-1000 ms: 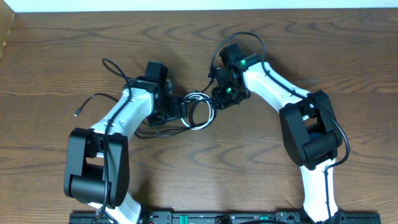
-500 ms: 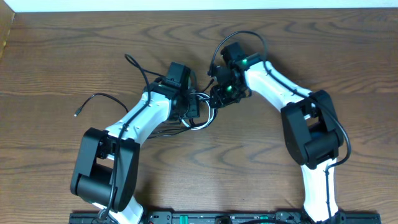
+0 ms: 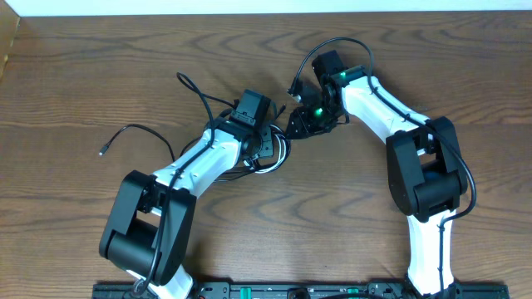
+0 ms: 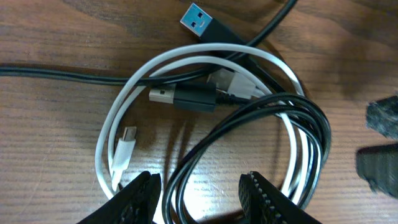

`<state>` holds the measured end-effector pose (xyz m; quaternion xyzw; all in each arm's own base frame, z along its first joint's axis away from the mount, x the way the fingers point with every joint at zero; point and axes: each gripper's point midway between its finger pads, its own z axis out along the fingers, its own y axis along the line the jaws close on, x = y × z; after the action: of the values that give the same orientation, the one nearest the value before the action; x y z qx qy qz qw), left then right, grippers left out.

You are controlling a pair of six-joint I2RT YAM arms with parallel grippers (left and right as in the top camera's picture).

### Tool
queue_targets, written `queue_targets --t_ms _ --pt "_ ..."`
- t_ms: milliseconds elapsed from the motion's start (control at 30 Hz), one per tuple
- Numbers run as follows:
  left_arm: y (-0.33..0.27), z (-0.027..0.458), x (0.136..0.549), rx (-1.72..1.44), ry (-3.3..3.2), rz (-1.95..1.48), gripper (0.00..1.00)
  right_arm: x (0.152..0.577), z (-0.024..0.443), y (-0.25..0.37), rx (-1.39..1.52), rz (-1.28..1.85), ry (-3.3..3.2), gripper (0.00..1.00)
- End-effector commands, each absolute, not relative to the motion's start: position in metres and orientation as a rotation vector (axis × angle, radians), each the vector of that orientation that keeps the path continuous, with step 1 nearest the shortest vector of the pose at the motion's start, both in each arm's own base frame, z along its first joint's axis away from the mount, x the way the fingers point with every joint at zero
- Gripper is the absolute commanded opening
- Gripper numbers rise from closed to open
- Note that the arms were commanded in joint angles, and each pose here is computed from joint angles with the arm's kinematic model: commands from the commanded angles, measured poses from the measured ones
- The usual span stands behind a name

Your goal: Untangle cables

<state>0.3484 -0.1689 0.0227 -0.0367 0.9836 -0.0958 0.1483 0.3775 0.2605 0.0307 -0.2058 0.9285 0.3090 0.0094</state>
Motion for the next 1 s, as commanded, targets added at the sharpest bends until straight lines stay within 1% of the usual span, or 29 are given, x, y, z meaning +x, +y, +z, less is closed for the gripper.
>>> queue_targets --t_ms 0,367,433,467,500,533,567,600,667,800,967 --pt "-0.162 0.006 0.345 -0.139 2.857 -0.211 0.47 0.375 0.033 0.262 -0.654 1.000 2.893 0.38" --pt "-0.163 -0.003 0.346 -0.139 2.868 -0.208 0.47 0.375 0.033 0.262 -0.653 1.001 2.893 0.38" --pt "-0.163 -0.005 0.346 -0.140 2.869 -0.207 0.45 0.375 0.033 0.262 -0.652 1.001 2.896 0.38" --pt "-0.163 -0.005 0.346 -0.139 2.870 -0.207 0.42 0.375 0.033 0.261 -0.652 1.001 2.896 0.38" --pt "-0.163 -0.005 0.346 -0.139 2.870 -0.208 0.33 0.374 0.033 0.261 -0.652 1.002 2.898 0.38" --pt "-0.163 -0.005 0.346 -0.139 2.870 -0.209 0.19 0.374 0.033 0.261 -0.652 1.002 2.898 0.38" --pt "-0.164 -0.005 0.346 -0.136 2.871 -0.217 0.13 0.374 0.032 0.261 -0.651 1.001 2.899 0.38" --pt "-0.166 -0.004 0.346 -0.119 2.873 -0.227 0.10 0.374 0.033 0.261 -0.652 1.002 2.899 0.37" --pt "-0.171 0.001 0.347 -0.056 2.877 -0.286 0.08 0.375 0.032 0.260 -0.648 1.001 2.899 0.37" --pt "-0.170 0.030 0.352 0.061 2.865 -0.406 0.08 0.378 0.035 0.255 -0.618 1.033 2.894 0.35" --pt "-0.161 0.087 0.359 0.180 2.734 -0.565 0.07 0.382 0.054 0.255 -0.634 1.266 2.777 0.33"
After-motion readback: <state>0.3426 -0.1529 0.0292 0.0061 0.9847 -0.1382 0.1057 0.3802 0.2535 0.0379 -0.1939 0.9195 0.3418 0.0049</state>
